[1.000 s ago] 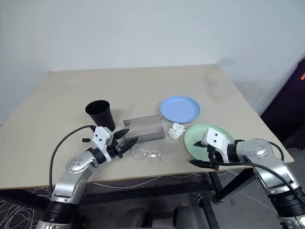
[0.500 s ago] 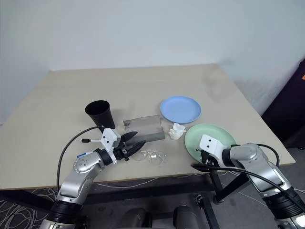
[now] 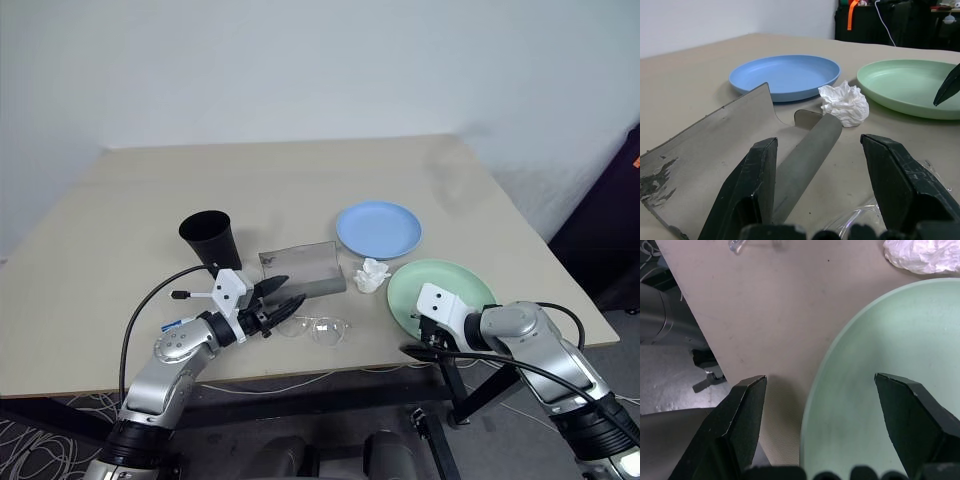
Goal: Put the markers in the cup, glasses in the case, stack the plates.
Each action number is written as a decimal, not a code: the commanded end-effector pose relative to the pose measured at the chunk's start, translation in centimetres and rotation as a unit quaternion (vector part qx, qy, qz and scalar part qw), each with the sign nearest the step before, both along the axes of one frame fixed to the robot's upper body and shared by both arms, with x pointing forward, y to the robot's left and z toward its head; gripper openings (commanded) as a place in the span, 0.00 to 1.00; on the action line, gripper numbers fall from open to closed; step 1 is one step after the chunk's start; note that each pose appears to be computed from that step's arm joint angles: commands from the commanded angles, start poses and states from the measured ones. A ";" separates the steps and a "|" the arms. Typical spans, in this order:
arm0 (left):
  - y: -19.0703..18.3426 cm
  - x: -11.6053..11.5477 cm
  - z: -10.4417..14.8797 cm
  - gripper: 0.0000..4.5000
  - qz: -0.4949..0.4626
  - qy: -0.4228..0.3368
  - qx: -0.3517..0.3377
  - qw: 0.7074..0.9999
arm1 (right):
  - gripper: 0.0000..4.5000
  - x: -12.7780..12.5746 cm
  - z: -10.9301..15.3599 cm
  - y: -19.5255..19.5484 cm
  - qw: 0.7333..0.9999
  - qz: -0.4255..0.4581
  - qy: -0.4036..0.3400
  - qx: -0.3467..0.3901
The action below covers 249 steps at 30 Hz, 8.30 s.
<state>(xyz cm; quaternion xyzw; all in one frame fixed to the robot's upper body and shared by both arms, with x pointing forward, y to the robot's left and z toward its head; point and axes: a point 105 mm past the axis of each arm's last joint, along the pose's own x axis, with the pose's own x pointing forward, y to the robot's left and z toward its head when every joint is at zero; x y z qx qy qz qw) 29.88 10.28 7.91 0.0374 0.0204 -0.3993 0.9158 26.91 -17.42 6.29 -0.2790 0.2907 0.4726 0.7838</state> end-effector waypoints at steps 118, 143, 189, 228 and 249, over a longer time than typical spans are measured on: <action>0.0 1.4 2.0 0.63 0.006 -0.042 0.004 0.999 | 0.16 12.5 2.1 4.2 0.991 -0.067 -0.036 0.111; -0.1 1.6 2.2 0.63 0.011 -0.048 0.000 0.999 | 0.71 18.8 7.7 3.5 0.954 -0.183 -0.185 0.151; -2.8 4.0 0.1 0.63 -0.396 0.059 0.269 0.876 | 0.94 6.8 3.6 5.4 0.967 0.076 -0.035 0.240; -3.2 3.3 1.7 0.00 -0.423 0.059 0.225 0.876 | 0.95 7.9 3.4 5.2 0.970 0.048 -0.066 0.227; -1.0 10.8 7.2 0.00 -0.233 -0.084 0.347 0.904 | 0.95 12.9 4.7 2.7 0.961 -0.063 -0.159 0.217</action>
